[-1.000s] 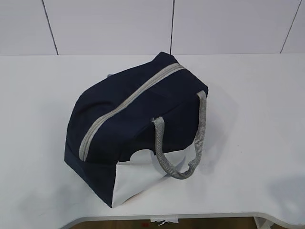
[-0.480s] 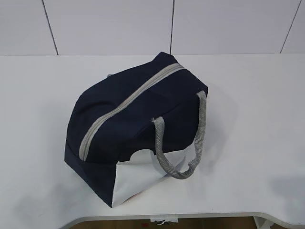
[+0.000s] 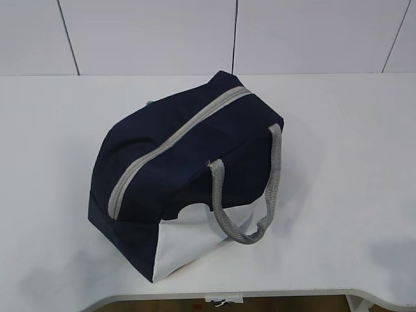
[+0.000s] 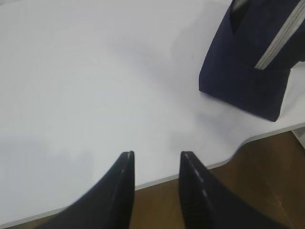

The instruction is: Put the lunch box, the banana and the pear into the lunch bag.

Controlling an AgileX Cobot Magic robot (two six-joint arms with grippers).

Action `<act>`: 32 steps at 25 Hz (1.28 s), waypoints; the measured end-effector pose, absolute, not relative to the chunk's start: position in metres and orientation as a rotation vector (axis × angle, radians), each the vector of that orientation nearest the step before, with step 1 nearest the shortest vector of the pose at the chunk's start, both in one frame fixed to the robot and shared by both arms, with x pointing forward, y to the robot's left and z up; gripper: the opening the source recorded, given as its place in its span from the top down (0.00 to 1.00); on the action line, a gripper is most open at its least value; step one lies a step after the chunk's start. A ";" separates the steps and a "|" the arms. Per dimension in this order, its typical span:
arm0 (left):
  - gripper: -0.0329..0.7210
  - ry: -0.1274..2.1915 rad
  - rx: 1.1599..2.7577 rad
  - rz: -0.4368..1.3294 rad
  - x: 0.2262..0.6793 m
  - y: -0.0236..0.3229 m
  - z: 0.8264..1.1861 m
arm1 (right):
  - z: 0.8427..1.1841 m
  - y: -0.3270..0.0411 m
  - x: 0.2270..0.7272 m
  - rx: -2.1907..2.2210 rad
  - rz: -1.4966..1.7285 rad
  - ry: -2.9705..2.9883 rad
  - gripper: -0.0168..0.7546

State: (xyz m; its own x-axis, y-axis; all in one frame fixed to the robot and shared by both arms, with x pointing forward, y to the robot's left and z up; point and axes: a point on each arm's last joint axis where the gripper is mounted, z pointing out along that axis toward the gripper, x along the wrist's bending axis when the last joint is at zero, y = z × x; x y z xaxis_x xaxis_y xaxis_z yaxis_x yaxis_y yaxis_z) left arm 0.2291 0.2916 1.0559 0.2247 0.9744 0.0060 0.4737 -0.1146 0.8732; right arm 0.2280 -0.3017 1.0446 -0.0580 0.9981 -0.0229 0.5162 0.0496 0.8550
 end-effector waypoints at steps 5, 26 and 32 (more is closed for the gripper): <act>0.63 1.359 1.714 0.805 0.229 0.292 1.056 | 1.045 -0.302 0.228 1.543 0.909 1.656 0.47; 0.63 1.359 1.714 0.805 0.229 0.292 1.056 | 1.045 -0.302 0.228 1.543 0.909 1.656 0.47; 0.63 1.409 1.682 0.831 0.230 0.291 1.056 | 1.045 -0.302 0.228 1.543 0.909 1.656 0.45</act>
